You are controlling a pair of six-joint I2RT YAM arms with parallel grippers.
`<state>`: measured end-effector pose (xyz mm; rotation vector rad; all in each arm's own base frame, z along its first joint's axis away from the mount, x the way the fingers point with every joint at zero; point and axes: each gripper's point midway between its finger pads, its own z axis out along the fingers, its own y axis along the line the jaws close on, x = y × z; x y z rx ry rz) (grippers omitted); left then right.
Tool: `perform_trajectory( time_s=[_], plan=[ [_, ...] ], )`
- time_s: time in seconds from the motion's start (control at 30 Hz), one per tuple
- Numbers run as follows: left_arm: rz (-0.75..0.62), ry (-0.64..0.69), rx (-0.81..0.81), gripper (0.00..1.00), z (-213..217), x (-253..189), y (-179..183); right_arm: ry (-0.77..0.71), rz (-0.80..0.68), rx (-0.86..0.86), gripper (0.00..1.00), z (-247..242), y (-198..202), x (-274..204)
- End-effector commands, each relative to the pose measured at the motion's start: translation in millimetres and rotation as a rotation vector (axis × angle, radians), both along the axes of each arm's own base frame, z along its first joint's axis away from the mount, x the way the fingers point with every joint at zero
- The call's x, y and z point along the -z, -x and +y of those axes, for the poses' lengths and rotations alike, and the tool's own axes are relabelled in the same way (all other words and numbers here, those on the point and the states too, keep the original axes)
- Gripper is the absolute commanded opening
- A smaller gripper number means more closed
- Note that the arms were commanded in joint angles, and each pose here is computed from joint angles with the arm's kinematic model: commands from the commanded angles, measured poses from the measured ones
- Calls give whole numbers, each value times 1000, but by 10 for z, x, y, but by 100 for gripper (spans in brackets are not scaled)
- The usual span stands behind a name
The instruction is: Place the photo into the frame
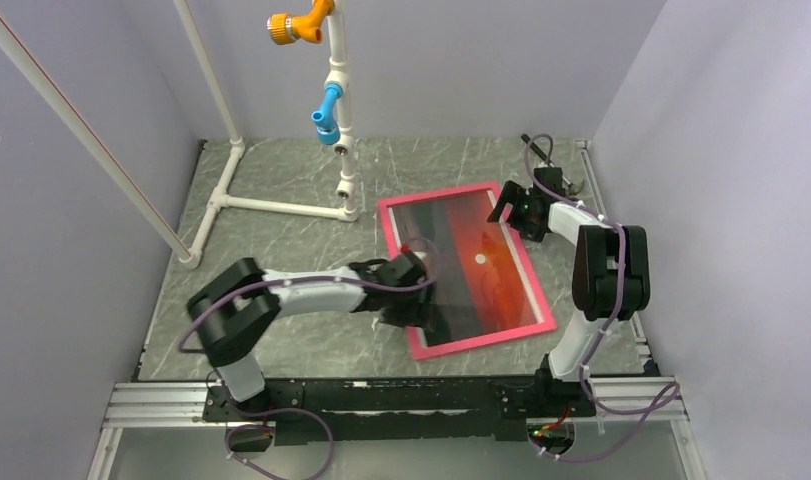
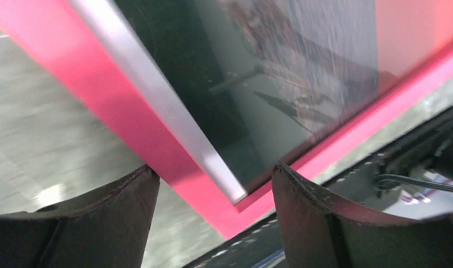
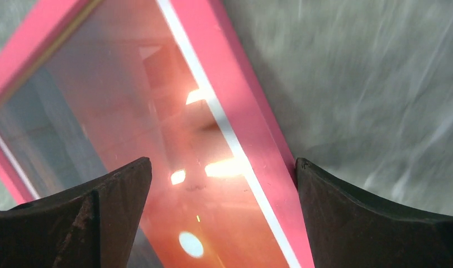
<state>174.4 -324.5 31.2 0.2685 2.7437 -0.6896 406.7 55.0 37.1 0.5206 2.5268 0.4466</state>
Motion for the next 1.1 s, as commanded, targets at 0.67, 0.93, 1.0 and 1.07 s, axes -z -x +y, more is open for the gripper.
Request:
perform_trajectory(
  time_s=[0.67, 0.93, 1.0, 1.07],
  plan=[
    [-220, 138, 221, 99, -972, -643, 75, 79, -50, -59, 100, 94, -222, -627],
    [-383, -16, 202, 99, -407, -822, -370, 61, -89, -11, 100, 41, 359, -862],
    [-417, -39, 184, 99, -299, -857, -553, 56, -72, 7, 100, 6, 567, -812],
    [-465, -75, 170, 99, -208, -914, -761, 58, -57, 35, 100, -60, 769, -756]
  ],
)
